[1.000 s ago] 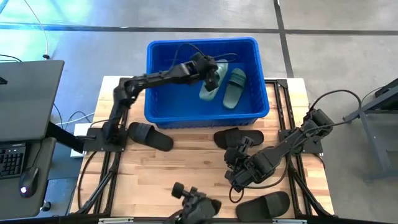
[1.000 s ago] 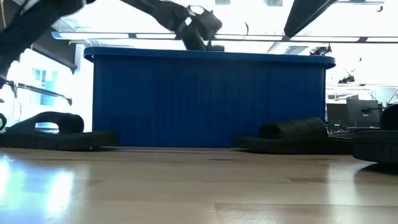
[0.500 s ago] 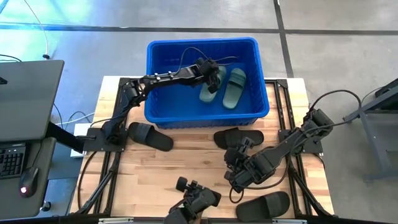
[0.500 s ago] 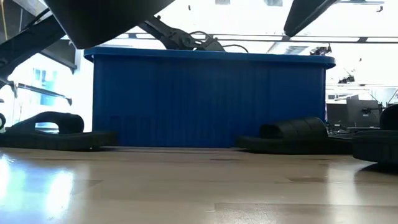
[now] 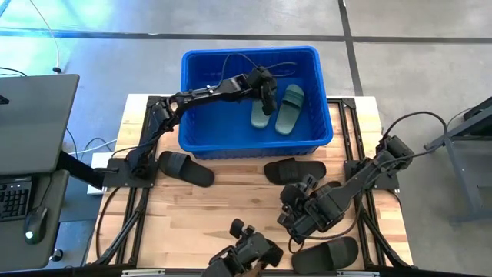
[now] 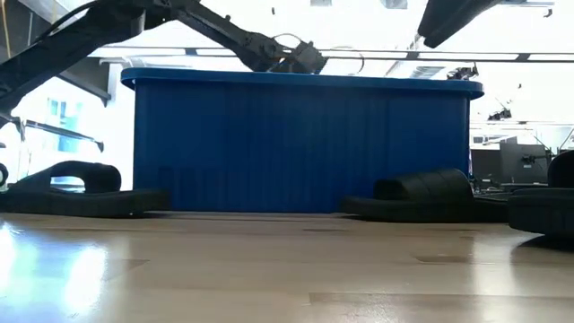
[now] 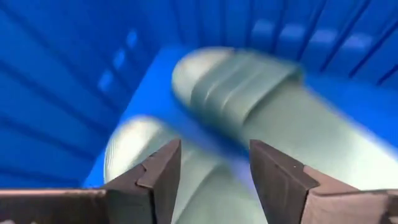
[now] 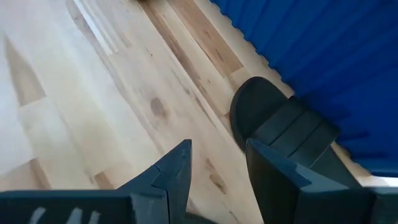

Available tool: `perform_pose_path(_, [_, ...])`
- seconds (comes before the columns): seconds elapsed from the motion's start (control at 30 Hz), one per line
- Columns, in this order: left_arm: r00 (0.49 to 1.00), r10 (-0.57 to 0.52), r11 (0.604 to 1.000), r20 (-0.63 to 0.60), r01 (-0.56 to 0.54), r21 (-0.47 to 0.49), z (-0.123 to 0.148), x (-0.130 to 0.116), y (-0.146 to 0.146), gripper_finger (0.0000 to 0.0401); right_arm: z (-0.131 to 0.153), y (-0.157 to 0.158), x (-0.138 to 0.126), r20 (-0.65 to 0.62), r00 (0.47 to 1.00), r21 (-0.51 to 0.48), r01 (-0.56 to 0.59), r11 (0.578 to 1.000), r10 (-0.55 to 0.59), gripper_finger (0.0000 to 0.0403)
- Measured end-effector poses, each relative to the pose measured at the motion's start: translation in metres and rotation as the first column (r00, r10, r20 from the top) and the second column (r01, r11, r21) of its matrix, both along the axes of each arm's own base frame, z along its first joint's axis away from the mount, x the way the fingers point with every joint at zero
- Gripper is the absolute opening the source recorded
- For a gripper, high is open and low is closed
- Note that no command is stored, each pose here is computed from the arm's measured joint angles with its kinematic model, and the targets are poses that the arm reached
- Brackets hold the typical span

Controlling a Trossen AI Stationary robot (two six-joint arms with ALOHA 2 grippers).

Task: Pick and place slides into bin
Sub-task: Put the black slide into the blue bin

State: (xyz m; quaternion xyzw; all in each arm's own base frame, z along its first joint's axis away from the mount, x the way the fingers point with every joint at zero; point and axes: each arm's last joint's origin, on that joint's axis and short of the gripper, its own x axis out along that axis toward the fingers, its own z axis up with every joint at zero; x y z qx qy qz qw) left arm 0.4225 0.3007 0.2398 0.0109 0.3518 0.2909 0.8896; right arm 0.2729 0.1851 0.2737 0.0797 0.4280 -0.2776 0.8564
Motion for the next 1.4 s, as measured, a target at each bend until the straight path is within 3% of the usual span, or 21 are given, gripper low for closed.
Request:
perform_pose_path(0.13, [0.997,-0.053,0.997,0.051,0.050,0.055,0.041,0.008,-0.007,0.0173,0.000,0.007,-0.005,0.014,1.000,0.016,-0.001,1.000,0.001,0.0142])
perform_pose_path(0.27, [0.989,-0.148,0.978,0.027,0.142,0.154,0.087,0.012,-0.024,0.0163,0.001,0.013,-0.009,0.035,0.999,0.008,-0.014,1.000,0.014,0.0142])
perform_pose_path(0.47, [0.917,-0.370,0.871,-0.151,0.399,0.286,0.127,0.002,-0.069,0.0150,0.001,0.020,-0.013,0.051,0.998,-0.001,-0.037,0.999,0.037,0.0142])
perform_pose_path(0.6, [0.863,-0.413,0.847,-0.292,0.482,0.224,0.144,-0.017,-0.096,0.0145,-0.006,0.025,-0.013,0.033,0.998,-0.018,-0.048,0.999,0.048,0.0142])
perform_pose_path(0.8, [0.759,-0.461,0.853,-0.459,0.522,0.008,0.154,-0.055,-0.126,0.0144,-0.019,0.023,-0.007,-0.052,0.998,-0.027,-0.037,0.999,0.036,0.0142])
perform_pose_path(0.97, [0.730,-0.442,0.894,-0.522,0.409,-0.185,0.161,-0.090,-0.142,0.0145,-0.019,0.013,0.001,-0.050,0.999,-0.023,0.000,1.000,-0.001,0.0142])
perform_pose_path(1.13, [0.767,-0.333,0.941,-0.548,0.308,-0.139,0.174,-0.107,-0.154,0.0145,-0.019,0.011,0.003,-0.049,0.999,-0.016,0.010,1.000,-0.010,0.0142])
perform_pose_path(1.4, [0.748,-0.370,0.920,-0.551,0.379,-0.103,0.188,-0.134,-0.212,0.0145,-0.019,0.014,0.002,-0.033,0.999,-0.003,0.011,1.000,-0.011,0.0142])
